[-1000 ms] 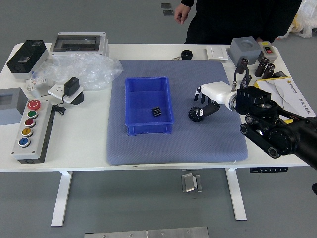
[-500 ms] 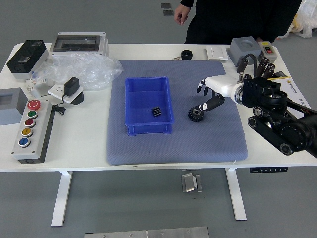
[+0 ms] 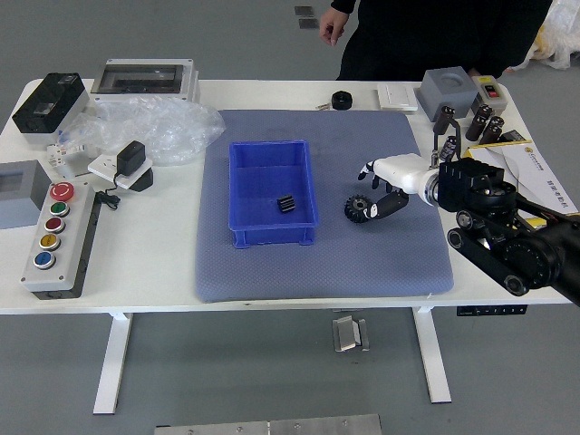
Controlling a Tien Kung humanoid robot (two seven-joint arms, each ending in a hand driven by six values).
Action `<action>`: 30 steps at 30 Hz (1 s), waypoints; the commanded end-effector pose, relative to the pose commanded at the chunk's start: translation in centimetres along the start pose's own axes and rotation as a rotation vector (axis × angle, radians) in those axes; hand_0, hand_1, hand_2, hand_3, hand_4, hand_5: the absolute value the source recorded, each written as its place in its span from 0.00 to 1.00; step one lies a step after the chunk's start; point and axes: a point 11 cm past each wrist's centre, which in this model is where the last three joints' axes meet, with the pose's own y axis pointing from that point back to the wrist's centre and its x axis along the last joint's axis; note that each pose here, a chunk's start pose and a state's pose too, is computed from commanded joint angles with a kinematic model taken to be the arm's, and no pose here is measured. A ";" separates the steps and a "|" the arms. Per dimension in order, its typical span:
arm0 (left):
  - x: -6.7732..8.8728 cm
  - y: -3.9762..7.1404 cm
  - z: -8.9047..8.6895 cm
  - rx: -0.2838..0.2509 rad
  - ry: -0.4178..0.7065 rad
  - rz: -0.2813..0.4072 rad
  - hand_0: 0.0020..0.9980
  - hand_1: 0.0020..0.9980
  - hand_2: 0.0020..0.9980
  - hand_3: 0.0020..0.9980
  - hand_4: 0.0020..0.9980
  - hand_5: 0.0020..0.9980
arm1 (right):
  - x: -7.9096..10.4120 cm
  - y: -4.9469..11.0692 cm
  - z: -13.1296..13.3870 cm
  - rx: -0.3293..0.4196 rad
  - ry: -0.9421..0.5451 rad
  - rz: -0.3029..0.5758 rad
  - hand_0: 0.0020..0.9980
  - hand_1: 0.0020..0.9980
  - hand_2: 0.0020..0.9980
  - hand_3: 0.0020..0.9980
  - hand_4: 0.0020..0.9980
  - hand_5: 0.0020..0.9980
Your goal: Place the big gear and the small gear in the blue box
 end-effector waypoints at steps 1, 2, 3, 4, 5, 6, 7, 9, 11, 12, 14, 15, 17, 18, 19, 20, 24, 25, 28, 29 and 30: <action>0.0 0.0 0.0 0.000 0.000 0.000 0.86 0.83 0.82 0.84 0.71 0.30 | -0.1 0.0 0.0 -0.001 -0.001 -0.001 0.58 0.56 0.70 0.85 0.85 0.45; 0.0 0.0 0.0 0.000 0.000 -0.001 0.86 0.83 0.82 0.84 0.71 0.30 | -0.2 -0.1 0.1 -0.002 -0.001 -0.002 0.58 0.56 0.70 0.85 0.85 0.45; 0.0 0.0 0.0 -0.001 0.000 -0.001 0.86 0.83 0.82 0.84 0.71 0.30 | -0.3 -0.1 0.1 -0.004 -0.002 -0.004 0.58 0.56 0.70 0.85 0.85 0.45; -0.1 0.0 0.0 -0.001 0.000 -0.001 0.86 0.83 0.82 0.84 0.71 0.30 | -0.4 -0.1 0.1 -0.004 -0.002 -0.005 0.58 0.56 0.70 0.85 0.85 0.45; -0.1 0.0 0.0 -0.001 0.000 -0.001 0.86 0.83 0.82 0.84 0.71 0.30 | -0.5 -0.2 0.1 -0.005 -0.003 -0.006 0.58 0.56 0.70 0.85 0.85 0.45; -0.1 0.0 0.0 -0.001 0.000 -0.002 0.86 0.83 0.82 0.84 0.71 0.30 | -0.6 -0.2 0.1 -0.006 -0.003 -0.007 0.58 0.56 0.70 0.85 0.85 0.45; -0.1 0.0 0.0 -0.001 0.000 -0.002 0.86 0.83 0.82 0.84 0.71 0.30 | -0.7 -0.2 0.1 -0.007 -0.003 -0.008 0.58 0.56 0.70 0.85 0.85 0.45; -0.1 0.0 0.0 -0.001 0.001 -0.003 0.86 0.83 0.82 0.84 0.71 0.30 | -0.8 -0.3 0.1 -0.008 -0.004 -0.010 0.58 0.56 0.70 0.85 0.85 0.45; -0.2 0.0 0.0 0.000 0.002 -0.003 0.86 0.83 0.82 0.84 0.71 0.30 | -1.0 -0.3 0.1 -0.010 -0.004 -0.012 0.58 0.56 0.70 0.85 0.86 0.45; -0.2 0.0 0.0 0.000 0.002 -0.003 0.86 0.83 0.82 0.84 0.71 0.30 | -1.0 -0.4 0.1 -0.011 -0.004 -0.012 0.58 0.56 0.70 0.85 0.86 0.45; -0.2 0.0 0.0 -0.001 0.002 -0.003 0.86 0.83 0.82 0.84 0.71 0.30 | -1.1 -0.4 0.1 -0.012 -0.004 -0.013 0.58 0.56 0.70 0.85 0.86 0.45; -0.2 0.0 0.0 -0.001 0.002 -0.003 0.86 0.83 0.82 0.84 0.71 0.30 | -1.1 -0.4 0.0 -0.012 -0.004 -0.014 0.58 0.56 0.70 0.85 0.86 0.45; -0.2 0.0 0.0 -0.001 0.003 -0.003 0.86 0.83 0.82 0.84 0.71 0.30 | -1.1 -0.5 0.0 -0.013 -0.004 -0.014 0.58 0.56 0.70 0.85 0.86 0.44; -0.2 0.0 0.1 -0.002 0.003 -0.003 0.86 0.83 0.82 0.84 0.71 0.30 | -1.1 -0.5 0.0 -0.014 -0.005 -0.014 0.58 0.56 0.70 0.85 0.86 0.44; -0.2 0.0 0.1 -0.002 0.003 -0.003 0.86 0.83 0.82 0.84 0.71 0.30 | -1.1 -0.5 0.0 -0.014 -0.005 -0.014 0.58 0.56 0.70 0.85 0.86 0.44; -0.2 0.0 0.1 -0.002 0.003 -0.003 0.86 0.83 0.82 0.84 0.71 0.30 | -1.2 -0.5 0.0 -0.015 -0.005 -0.014 0.58 0.56 0.70 0.85 0.86 0.44; -0.2 0.0 0.0 -0.001 0.004 -0.003 0.86 0.83 0.82 0.84 0.71 0.30 | -1.3 -0.7 -0.1 -0.019 -0.003 -0.015 0.58 0.56 0.70 0.84 0.86 0.43; -0.2 0.0 0.0 -0.001 0.004 -0.003 0.86 0.83 0.82 0.84 0.71 0.30 | -1.3 -0.7 -0.1 -0.020 -0.003 -0.015 0.58 0.56 0.70 0.84 0.86 0.43; -0.2 0.0 0.0 -0.001 0.004 -0.004 0.86 0.83 0.82 0.84 0.71 0.30 | -1.4 -0.8 -0.3 -0.023 -0.006 -0.011 0.57 0.54 0.68 0.82 0.87 0.42; -0.2 0.0 0.0 -0.001 0.003 -0.004 0.86 0.83 0.82 0.84 0.71 0.30 | -1.5 -0.8 -0.3 -0.024 -0.006 -0.010 0.57 0.54 0.68 0.82 0.87 0.42; -0.3 0.0 0.0 -0.001 0.003 -0.005 0.86 0.83 0.82 0.84 0.71 0.30 | -1.5 -0.8 -0.3 -0.025 -0.006 -0.009 0.57 0.54 0.68 0.82 0.87 0.42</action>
